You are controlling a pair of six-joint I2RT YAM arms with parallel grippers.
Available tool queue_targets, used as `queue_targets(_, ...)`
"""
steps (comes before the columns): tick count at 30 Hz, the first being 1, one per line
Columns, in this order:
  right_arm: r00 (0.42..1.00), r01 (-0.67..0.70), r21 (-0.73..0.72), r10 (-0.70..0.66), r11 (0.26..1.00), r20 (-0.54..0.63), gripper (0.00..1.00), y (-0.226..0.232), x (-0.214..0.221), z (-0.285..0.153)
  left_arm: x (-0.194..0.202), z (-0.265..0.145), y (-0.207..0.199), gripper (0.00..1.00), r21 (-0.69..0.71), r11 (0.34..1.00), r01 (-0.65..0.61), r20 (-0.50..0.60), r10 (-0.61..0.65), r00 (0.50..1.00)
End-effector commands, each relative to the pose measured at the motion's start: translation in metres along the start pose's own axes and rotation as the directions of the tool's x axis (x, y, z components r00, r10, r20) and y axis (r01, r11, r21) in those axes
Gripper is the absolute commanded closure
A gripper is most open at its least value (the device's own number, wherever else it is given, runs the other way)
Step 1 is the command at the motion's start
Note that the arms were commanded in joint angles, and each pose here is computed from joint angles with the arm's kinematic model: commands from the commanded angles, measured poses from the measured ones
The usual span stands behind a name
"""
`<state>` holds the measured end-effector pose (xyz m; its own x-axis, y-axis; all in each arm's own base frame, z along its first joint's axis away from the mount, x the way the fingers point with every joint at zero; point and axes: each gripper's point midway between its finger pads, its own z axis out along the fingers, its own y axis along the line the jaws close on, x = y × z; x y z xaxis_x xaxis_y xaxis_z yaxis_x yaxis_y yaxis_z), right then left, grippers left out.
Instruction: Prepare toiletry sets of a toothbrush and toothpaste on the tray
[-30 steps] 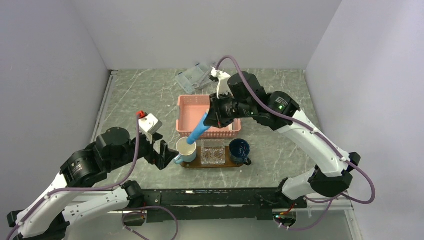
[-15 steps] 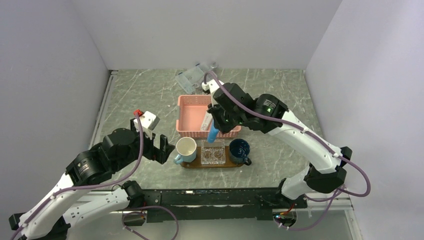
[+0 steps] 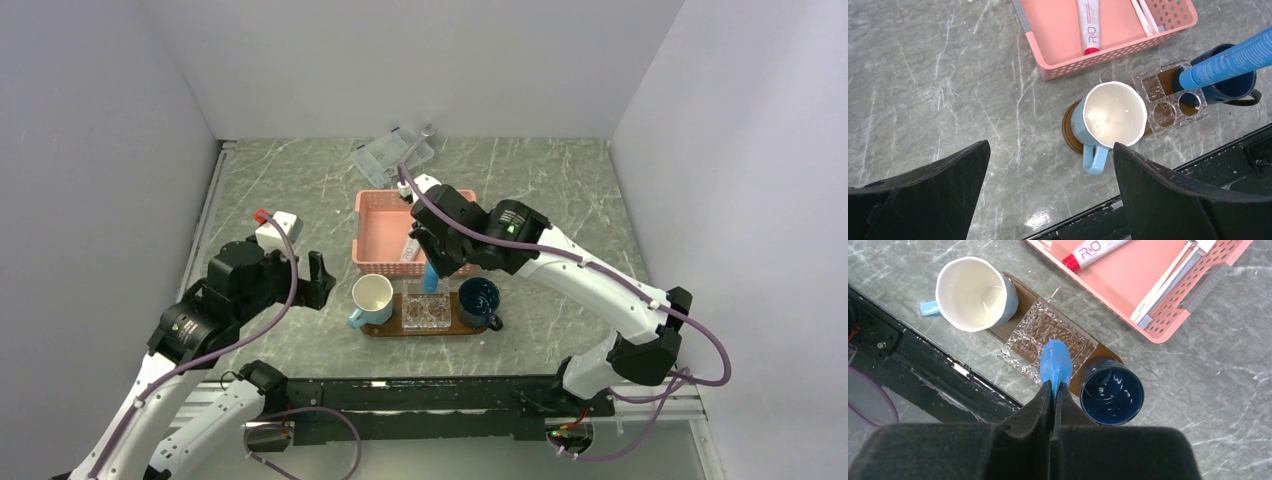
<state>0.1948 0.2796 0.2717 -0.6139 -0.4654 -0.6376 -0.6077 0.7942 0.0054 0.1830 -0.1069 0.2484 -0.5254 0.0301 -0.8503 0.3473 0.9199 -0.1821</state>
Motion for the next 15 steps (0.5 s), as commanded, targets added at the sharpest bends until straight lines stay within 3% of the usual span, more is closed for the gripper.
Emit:
queue_targets(1, 0.997, -0.042, 0.032, 0.04, 0.999, 0.069, 1.0, -0.001, -0.013, 0.007, -0.002, 0.009, -0.009, 0.01, 0.058, 0.998, -0.014, 0.013, 0.013, 1.0)
queue_targets(15, 0.997, -0.056, 0.058, 0.053, 0.997, 0.064, 1.0, -0.002, -0.01, 0.023, 0.005, 0.011, -0.015, 0.01, 0.113, 0.993, -0.034, 0.057, 0.028, 0.998)
